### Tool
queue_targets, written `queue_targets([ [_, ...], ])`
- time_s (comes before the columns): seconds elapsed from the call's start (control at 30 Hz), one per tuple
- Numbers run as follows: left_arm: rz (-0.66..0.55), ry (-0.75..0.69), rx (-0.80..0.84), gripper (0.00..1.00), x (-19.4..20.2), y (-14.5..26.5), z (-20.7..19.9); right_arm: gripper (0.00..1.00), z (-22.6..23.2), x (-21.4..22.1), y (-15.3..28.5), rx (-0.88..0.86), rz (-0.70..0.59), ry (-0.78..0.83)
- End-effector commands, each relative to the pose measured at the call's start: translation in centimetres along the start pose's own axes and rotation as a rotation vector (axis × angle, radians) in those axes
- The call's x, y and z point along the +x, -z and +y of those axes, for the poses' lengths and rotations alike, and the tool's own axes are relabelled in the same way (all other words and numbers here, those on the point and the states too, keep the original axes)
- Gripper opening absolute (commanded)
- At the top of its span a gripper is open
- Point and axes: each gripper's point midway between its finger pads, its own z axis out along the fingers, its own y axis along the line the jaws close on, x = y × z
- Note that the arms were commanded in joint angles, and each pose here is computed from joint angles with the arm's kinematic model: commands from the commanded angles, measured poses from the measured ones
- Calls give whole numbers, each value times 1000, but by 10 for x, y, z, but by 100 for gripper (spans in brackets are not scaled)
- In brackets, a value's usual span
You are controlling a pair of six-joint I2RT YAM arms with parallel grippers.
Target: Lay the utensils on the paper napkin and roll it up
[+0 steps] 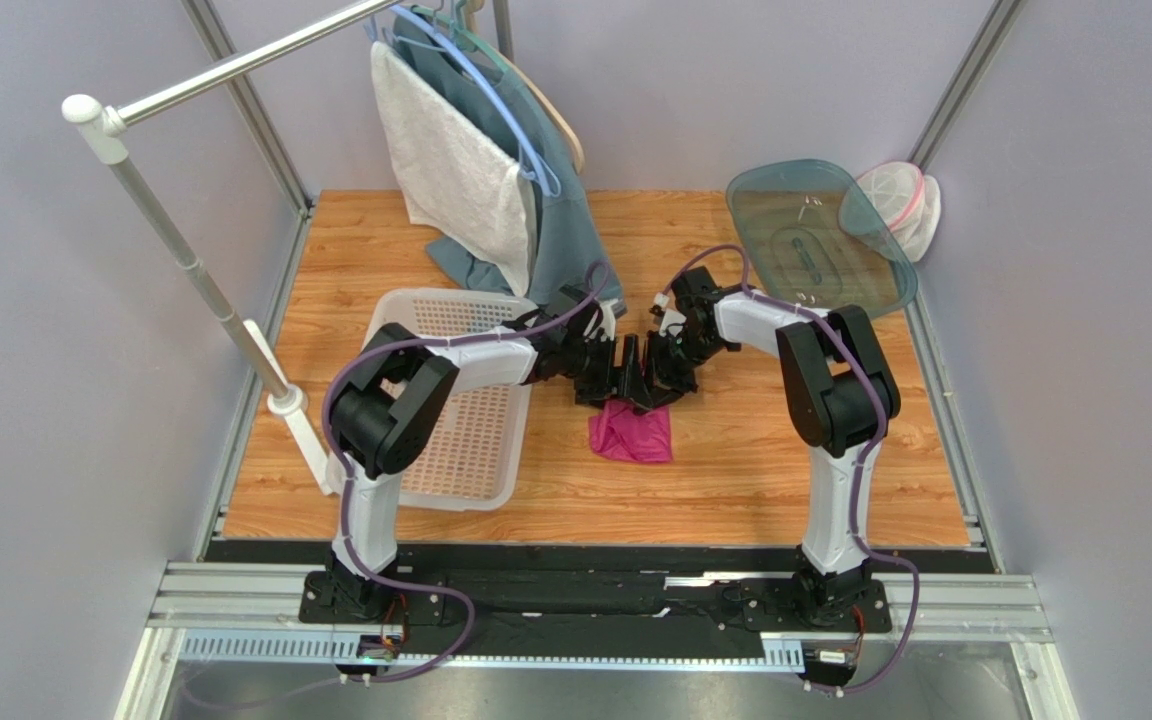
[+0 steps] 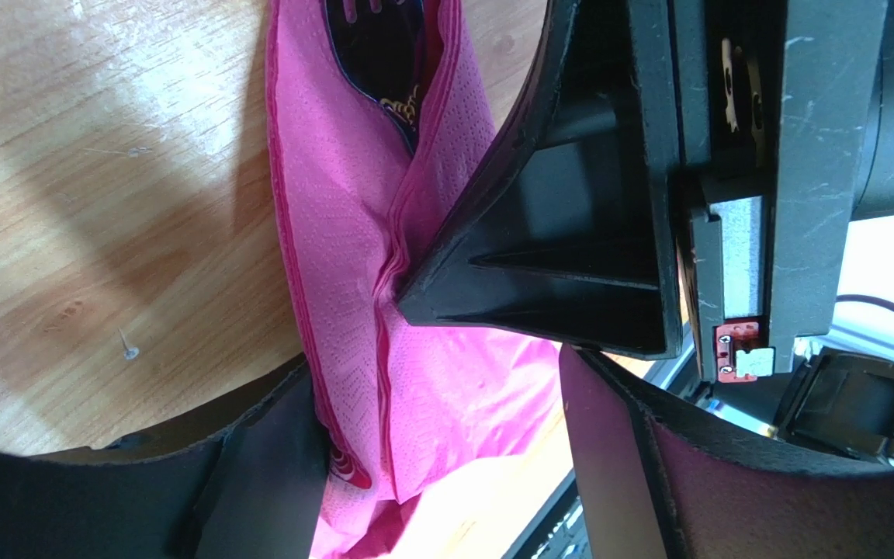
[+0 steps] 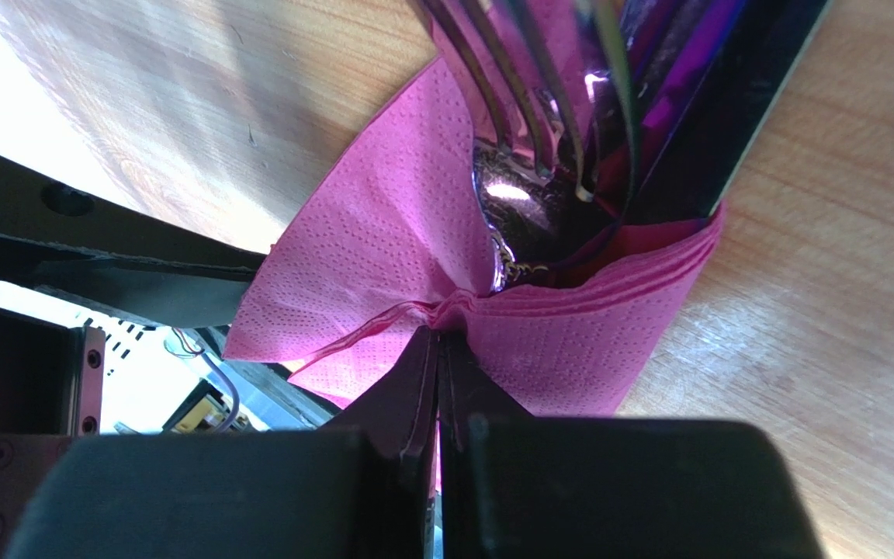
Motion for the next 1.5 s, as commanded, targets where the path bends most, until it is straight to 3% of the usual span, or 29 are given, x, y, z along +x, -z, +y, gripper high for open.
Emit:
queue_targets([
  [0.0,32,42,-56,74,15,4,27,0,-68,-2,-23,270,-35,18],
  [0.27,82,-46,81,62,26,49,-1,0,-70,-4,-23,277,-41,12],
  [0.43,78,-65,149,60,25,56,-17,0,-70,-4,-23,276,-40,10],
  [0.8,123,56,29,43,28,36,8,0,-68,-5,-23,270,-45,11],
  [0.97,70,-19,27,22,14,39,-10,0,-66,-6,-23,261,-51,10],
  [1.07,63,-63,40,15,8,37,-26,0,-66,-7,-23,258,-67,6],
  [1.47,140,-91,-94,20,20,2,-15,0,-66,-8,-24,259,-85,-24],
])
